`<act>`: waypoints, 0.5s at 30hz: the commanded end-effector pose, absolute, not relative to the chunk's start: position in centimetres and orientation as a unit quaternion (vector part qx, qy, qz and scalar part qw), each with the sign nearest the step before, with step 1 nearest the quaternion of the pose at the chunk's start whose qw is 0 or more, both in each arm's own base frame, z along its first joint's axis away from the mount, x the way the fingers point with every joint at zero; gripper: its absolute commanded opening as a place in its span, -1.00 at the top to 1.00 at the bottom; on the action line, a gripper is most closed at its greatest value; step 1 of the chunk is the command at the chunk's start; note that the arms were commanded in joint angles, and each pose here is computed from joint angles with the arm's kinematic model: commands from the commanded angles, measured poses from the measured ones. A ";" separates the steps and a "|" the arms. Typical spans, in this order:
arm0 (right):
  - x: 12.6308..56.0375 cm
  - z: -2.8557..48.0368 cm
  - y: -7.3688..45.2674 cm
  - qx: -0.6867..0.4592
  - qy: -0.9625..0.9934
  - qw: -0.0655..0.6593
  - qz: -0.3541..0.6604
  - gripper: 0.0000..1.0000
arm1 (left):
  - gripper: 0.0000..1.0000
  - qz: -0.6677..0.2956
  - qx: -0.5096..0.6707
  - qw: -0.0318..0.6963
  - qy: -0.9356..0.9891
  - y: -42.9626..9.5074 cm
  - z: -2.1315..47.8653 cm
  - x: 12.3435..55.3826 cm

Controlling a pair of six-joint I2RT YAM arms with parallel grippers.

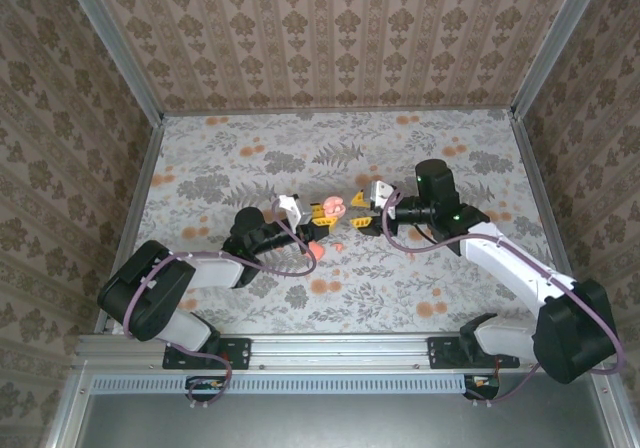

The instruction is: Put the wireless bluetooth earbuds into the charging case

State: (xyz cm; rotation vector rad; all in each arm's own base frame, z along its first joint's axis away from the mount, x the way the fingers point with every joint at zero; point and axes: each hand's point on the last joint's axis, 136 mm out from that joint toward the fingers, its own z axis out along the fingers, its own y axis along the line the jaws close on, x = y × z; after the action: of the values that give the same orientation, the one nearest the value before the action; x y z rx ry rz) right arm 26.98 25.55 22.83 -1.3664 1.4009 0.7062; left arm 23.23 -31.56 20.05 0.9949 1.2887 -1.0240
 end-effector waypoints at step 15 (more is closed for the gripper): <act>26.9 24.1 28.4 -0.591 0.536 0.500 0.336 0.24 | 0.81 -0.434 0.437 0.587 0.526 -31.6 21.7 22.6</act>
State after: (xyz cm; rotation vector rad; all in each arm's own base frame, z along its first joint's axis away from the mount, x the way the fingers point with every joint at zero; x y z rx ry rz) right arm 27.13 27.76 22.94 -1.4109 1.3531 0.7852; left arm 23.08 -31.50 20.21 1.0009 1.2894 -1.0199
